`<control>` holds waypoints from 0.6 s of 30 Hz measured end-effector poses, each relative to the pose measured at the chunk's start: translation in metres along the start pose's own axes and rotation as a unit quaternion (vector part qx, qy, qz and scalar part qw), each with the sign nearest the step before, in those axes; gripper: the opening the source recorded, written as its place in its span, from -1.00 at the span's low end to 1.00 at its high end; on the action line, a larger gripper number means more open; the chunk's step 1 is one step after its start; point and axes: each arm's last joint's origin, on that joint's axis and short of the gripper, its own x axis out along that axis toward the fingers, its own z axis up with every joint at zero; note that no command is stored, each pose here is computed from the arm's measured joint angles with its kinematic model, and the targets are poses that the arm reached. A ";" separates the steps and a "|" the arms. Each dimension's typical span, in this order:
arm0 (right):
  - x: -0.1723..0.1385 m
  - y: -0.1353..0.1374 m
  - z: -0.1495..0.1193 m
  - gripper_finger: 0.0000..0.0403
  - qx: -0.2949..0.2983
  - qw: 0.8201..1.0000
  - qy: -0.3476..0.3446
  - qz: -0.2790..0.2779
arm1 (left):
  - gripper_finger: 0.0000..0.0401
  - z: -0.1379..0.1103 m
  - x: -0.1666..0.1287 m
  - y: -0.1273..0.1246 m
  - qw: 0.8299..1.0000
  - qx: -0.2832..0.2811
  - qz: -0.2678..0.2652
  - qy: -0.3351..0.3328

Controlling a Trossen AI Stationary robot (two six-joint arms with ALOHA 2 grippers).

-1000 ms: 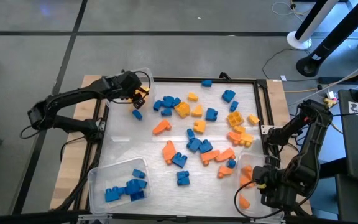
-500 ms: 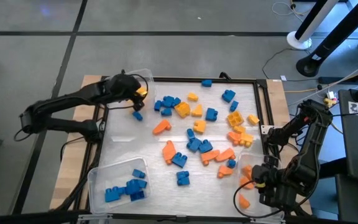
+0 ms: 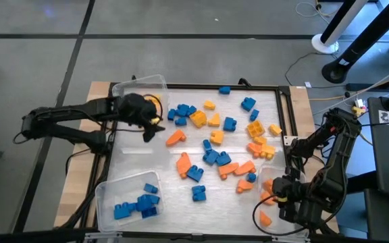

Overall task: Sort blocks
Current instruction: Put the orange game piece into the bottom right transparent bin

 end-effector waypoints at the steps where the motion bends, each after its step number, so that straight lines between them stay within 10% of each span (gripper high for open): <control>1: 0.000 0.000 0.000 0.12 0.000 1.000 -0.003 -0.001 | 0.12 -0.002 0.003 -0.004 1.000 0.002 -0.005 0.010; 18: 0.000 0.000 0.000 0.12 0.000 1.000 -0.004 -0.001 | 0.12 -0.038 0.101 -0.029 0.975 0.047 0.033 0.215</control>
